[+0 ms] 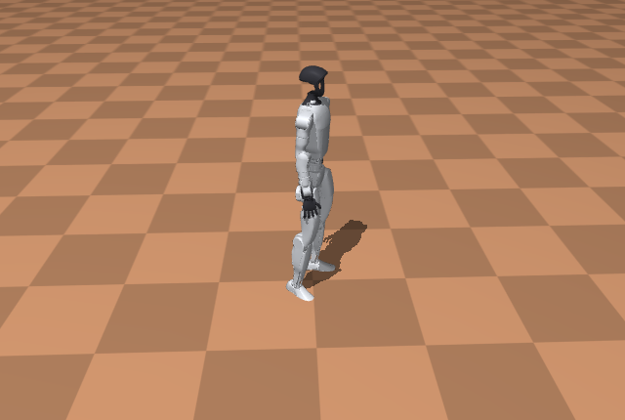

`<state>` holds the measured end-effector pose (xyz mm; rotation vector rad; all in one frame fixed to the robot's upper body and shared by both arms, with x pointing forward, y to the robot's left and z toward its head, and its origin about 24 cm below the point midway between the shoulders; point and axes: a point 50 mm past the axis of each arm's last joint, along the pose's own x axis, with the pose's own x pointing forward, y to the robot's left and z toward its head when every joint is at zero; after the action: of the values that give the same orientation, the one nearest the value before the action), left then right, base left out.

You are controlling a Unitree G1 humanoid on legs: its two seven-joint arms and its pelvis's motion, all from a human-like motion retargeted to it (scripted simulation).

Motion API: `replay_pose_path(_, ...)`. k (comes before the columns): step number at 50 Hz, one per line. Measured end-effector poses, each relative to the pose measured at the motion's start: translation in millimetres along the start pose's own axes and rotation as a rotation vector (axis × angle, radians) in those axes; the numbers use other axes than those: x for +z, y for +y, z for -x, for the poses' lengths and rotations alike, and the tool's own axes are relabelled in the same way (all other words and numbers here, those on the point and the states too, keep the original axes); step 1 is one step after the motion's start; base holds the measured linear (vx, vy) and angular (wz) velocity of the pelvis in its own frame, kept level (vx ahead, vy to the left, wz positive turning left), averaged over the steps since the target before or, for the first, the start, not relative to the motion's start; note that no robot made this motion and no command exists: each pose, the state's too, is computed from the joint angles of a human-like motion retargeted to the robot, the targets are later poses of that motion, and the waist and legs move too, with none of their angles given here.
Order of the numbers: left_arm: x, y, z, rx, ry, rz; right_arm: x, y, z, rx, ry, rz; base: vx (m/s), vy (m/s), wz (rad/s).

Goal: Upper body actions

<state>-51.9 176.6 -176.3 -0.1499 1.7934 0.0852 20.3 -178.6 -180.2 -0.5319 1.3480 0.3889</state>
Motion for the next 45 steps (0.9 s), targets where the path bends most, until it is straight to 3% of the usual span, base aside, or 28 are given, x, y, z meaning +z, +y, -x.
replay_pose_path(5,2.1,-3.9,-0.1,-0.017,-0.005,0.018,107.5,-31.9,24.0,-0.193,-0.626,-0.306,0.00,0.00,0.00)
replay_pose_path(12,-8.3,-2.0,-0.7,-0.017,0.025,0.028,243.8,-112.4,186.1,-0.403,-1.626,-0.521,0.01,0.07,-0.13)
replay_pose_path(15,-12.5,-0.7,-0.9,-0.017,0.040,0.024,265.1,-134.2,280.3,-0.434,-2.051,-0.467,0.03,0.04,-0.26)
replay_pose_path(20,-14.8,2.5,-0.9,-0.003,0.040,-0.002,252.7,-150.5,408.2,-0.890,-2.582,-0.327,0.03,0.06,-0.13)
replay_pose_path(24,-14.8,1.2,-0.6,-0.018,0.049,0.009,253.0,-151.6,467.2,-1.148,-2.791,-0.441,0.00,0.00,0.00)
replay_pose_path(30,-10.7,7.9,0.8,0.002,0.045,-0.017,290.0,-161.8,519.8,-1.080,-2.791,-0.375,0.01,-0.02,0.01)
replay_pose_path(38,-9.0,13.1,1.4,0.033,0.030,-0.010,300.7,-175.5,527.3,-0.916,-2.758,-0.323,0.02,-0.04,0.11)
replay_pose_path(45,-12.8,6.9,0.4,0.006,0.028,0.064,269.7,-166.4,512.7,-1.113,-2.797,-0.294,0.00,0.01,0.33)
